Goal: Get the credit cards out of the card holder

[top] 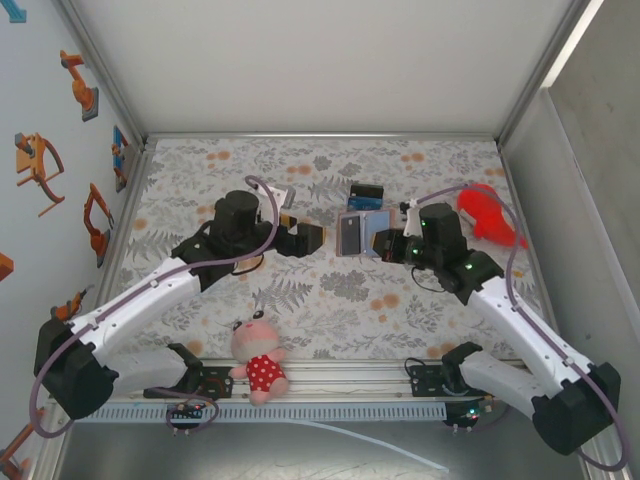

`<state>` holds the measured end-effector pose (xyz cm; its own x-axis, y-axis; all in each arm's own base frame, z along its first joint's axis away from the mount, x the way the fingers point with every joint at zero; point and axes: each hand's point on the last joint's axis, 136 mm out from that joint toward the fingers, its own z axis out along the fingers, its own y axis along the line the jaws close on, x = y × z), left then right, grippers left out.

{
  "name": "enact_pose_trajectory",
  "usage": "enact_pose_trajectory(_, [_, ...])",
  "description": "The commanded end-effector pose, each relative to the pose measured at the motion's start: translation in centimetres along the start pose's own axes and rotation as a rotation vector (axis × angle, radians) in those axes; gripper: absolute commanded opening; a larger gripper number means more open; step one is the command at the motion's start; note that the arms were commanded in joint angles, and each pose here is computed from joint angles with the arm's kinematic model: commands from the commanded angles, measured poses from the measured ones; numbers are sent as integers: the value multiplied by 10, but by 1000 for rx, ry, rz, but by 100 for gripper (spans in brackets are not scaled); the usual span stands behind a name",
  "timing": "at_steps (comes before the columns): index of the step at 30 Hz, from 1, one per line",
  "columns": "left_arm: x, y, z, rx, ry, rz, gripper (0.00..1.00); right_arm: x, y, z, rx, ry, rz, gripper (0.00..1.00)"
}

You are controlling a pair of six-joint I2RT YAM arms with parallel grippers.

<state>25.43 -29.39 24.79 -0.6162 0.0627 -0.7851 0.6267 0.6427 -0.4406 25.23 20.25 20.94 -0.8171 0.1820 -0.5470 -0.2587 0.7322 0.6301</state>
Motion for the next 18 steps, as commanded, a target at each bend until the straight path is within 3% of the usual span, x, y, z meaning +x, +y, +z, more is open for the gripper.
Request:
enact_pose_trajectory(1, [8,42,-2,-255,-26,68,97,5,10,15,-62,22,51,0])
enact_pose_trajectory(10, [19,65,6,-370,-59,12,97,33,-2,64,-85,129,146,0])
enact_pose_trajectory(18, [26,70,16,-386,-35,-9,97,51,-25,94,-44,193,205,0])
